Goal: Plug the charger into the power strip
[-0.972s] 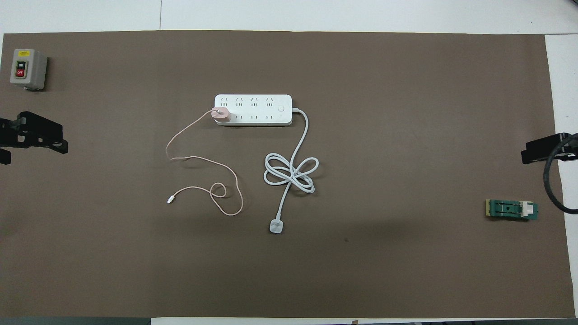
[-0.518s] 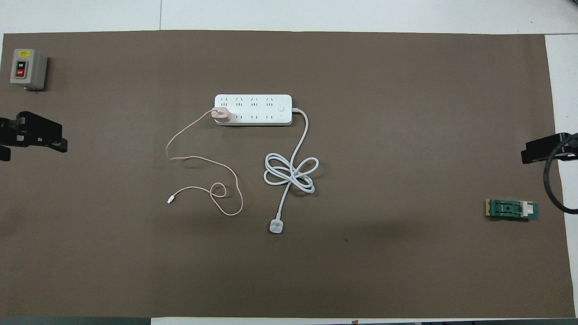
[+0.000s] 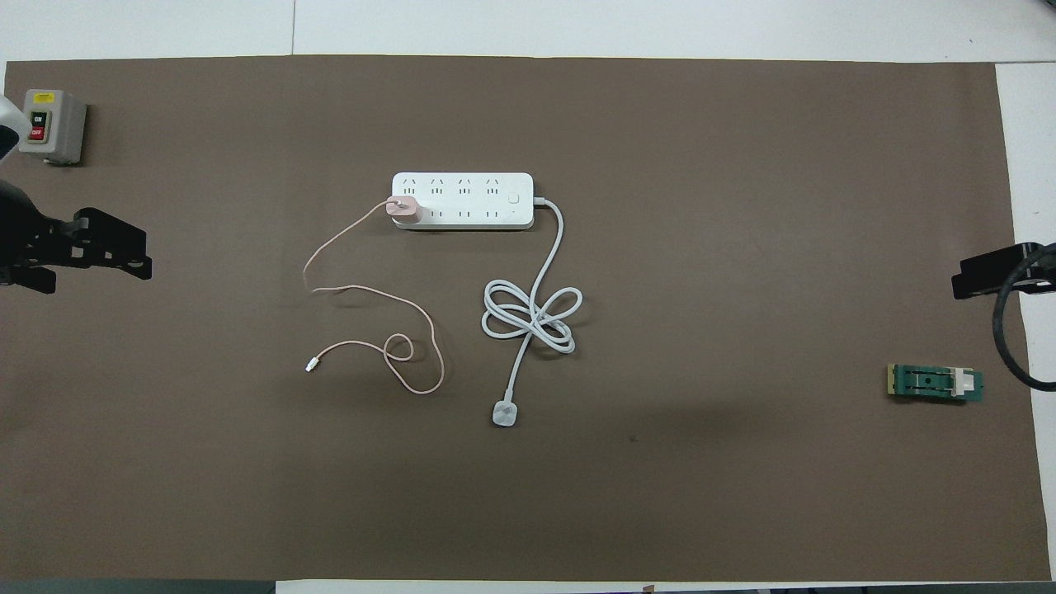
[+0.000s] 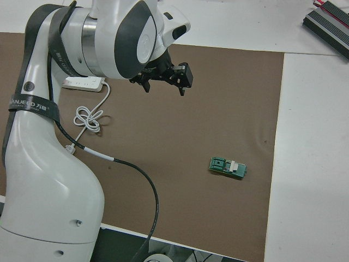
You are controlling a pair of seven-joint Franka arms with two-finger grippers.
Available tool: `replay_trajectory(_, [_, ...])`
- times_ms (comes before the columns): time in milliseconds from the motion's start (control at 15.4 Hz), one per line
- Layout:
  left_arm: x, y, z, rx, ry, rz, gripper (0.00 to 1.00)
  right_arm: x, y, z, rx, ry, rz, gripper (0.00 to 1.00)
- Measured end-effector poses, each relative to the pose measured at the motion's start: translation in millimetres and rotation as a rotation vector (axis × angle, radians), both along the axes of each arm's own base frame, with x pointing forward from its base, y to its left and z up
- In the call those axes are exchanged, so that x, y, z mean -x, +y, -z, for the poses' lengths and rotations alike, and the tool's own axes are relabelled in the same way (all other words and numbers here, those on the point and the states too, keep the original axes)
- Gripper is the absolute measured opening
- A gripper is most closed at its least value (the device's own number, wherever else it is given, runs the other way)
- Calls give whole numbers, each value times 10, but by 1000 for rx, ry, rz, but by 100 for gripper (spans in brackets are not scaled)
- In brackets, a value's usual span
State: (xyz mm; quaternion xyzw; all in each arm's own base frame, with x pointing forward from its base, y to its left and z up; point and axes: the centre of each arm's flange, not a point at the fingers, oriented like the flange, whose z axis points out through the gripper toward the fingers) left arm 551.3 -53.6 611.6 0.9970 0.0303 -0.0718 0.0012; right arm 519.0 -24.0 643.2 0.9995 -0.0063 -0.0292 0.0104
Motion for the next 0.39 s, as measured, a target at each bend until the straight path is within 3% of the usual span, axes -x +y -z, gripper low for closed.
replay_trajectory(389, [2, -30, -5, 1, -3, 6, 100, 0, 10, 0, 0, 0, -2, 100])
